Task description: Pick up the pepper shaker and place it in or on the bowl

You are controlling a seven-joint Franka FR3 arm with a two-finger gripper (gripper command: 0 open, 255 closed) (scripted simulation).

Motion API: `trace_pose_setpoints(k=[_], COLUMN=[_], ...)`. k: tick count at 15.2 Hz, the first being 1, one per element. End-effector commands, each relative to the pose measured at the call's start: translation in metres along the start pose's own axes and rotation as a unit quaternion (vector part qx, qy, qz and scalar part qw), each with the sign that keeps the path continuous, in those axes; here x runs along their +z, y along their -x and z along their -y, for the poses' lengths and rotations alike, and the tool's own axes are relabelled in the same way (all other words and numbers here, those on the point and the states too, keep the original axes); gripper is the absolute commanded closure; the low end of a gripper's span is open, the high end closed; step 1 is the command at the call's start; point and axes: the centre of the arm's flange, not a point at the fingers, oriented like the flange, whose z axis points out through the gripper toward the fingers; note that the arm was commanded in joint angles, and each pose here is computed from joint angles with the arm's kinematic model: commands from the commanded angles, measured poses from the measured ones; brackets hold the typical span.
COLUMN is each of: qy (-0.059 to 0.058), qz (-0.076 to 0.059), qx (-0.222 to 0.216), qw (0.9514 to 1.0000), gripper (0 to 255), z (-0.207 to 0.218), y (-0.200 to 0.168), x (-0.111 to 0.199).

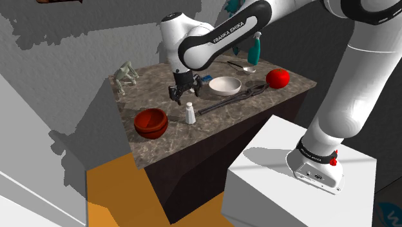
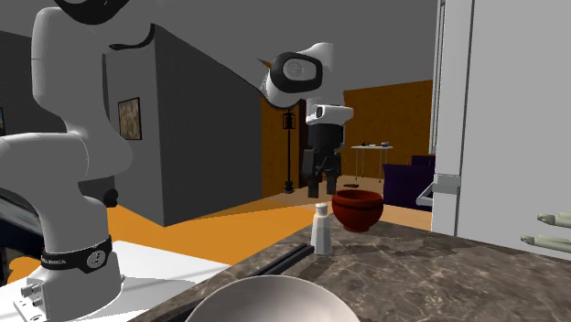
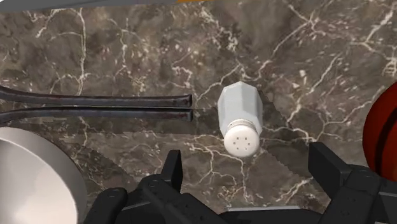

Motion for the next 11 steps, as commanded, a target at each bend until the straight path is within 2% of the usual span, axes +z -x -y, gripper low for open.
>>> trace_pose_setpoints(k=[1, 7, 11], qy=[0.0, 0.0, 0.0], qz=[0.0, 0.0, 0.0], qx=[0.003, 0.003, 0.003], qw=[1.0, 1.0, 1.0], gripper=[0, 0, 0], z=[0.006, 0.006, 0.006], y=[-0.002, -0.002, -0.002], x=[0.012, 0.046, 0.046])
